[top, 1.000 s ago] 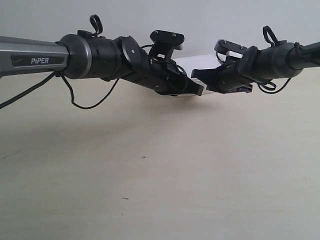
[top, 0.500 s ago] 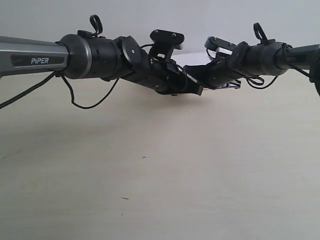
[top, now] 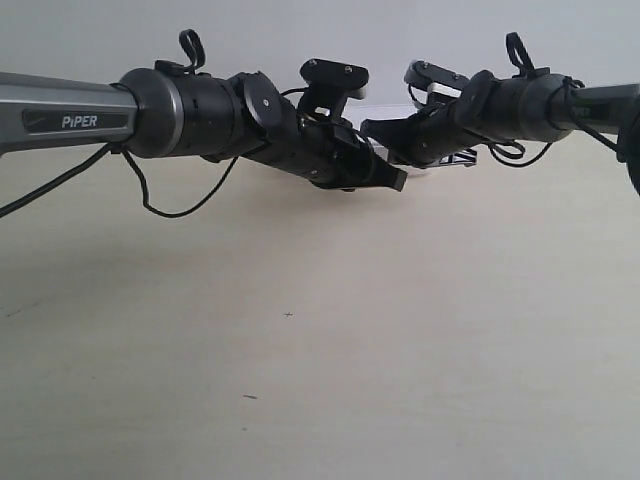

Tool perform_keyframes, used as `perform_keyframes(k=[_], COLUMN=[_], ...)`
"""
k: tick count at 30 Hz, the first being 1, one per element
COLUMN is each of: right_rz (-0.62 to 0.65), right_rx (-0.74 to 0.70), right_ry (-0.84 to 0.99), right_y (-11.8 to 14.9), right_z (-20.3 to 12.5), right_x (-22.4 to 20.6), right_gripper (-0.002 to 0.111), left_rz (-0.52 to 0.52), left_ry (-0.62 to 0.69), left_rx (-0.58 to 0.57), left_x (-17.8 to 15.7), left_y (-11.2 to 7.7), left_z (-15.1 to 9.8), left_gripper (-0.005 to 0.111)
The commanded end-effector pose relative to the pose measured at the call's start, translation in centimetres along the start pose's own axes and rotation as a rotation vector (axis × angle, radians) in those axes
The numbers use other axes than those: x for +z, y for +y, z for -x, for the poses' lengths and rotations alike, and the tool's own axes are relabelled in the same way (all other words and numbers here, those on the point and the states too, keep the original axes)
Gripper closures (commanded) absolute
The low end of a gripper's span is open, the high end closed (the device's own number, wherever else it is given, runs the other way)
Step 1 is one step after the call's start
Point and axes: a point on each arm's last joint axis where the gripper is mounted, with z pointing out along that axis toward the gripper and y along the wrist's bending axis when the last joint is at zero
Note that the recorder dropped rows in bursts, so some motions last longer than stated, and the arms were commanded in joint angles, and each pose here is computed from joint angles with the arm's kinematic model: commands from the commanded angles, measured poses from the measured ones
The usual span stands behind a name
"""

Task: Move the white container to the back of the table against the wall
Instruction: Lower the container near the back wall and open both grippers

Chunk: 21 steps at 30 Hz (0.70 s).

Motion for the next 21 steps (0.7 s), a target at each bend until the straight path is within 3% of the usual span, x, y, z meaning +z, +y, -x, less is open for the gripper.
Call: perform_keyframes(k=[1,21], right_rz=[-0.019,-0.021], right_rx=[-0.065,-0.097], right_ry=[-0.043,0.084], right_y=[-0.1,0.1], right_z=[0.7,-0.1], right_x=[-0.2,-0.7], right_gripper=[0.108,0.108], left_rz=[-0.009,-0.034], left_ry=[-0.015,-0.014], left_rx=[0.022,0.045], left_x=[-0.9,-2.3], left_y=[-0.5,-1.0], left_z=[0.7,1.7], left_gripper=[0.107,0.107])
